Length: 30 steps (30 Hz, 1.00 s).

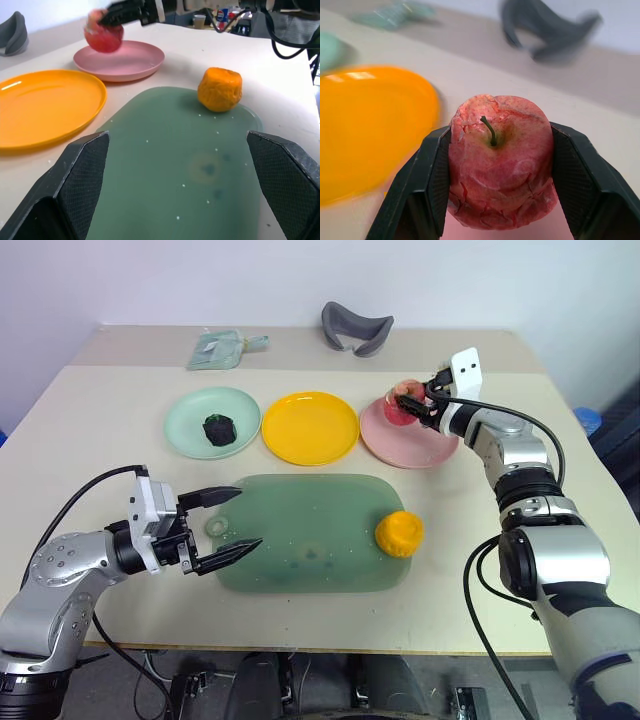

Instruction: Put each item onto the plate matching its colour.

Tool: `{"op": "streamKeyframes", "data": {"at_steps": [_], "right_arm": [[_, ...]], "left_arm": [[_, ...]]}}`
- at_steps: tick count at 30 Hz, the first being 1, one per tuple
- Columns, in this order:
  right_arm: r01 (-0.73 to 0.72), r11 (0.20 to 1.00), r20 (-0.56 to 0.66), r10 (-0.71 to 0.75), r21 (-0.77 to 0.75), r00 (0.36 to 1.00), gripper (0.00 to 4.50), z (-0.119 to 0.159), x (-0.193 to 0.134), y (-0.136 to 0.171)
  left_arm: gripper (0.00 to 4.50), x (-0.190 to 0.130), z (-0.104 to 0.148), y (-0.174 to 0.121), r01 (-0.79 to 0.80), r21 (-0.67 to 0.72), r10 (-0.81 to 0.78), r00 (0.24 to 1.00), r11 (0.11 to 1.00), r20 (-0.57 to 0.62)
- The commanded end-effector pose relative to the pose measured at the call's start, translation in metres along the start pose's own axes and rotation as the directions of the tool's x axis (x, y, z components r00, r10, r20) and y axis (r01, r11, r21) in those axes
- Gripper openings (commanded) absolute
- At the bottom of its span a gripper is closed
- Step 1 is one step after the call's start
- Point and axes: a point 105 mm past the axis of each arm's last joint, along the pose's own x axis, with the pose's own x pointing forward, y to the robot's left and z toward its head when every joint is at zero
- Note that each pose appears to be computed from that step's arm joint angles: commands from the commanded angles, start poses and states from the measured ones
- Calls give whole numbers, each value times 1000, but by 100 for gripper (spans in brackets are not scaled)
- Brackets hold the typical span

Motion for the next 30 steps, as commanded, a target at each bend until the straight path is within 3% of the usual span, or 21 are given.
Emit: {"op": "streamKeyframes", "data": {"at_steps": [1,4,5,10,15,22,30], "right_arm": [[10,999,22,-9,-36,1000,274,14,-1,-7],[3,1000,3,-2,-30,1000,418,8,-1,-6],[10,999,9,-10,-33,1000,445,9,-2,-8],[-10,998,95,15,-57,995,445,25,-15,-17],[-191,972,165,212,-138,963,445,28,-47,-2],[-278,952,59,287,-131,956,445,-6,-104,23],[-432,901,-45,433,19,900,445,-35,-157,77]], "left_arm": [[450,2,8,-2,4,39,-5,1000,999,18],[450,3,7,-3,0,38,-1,1000,999,22],[450,3,7,-4,0,36,-1,1000,999,24],[450,4,6,-6,4,26,-4,1000,1000,28],[450,6,5,-9,32,9,-32,999,999,36],[450,12,6,-4,81,13,-82,996,997,43],[450,22,8,2,148,-1,-148,987,989,69]]}}
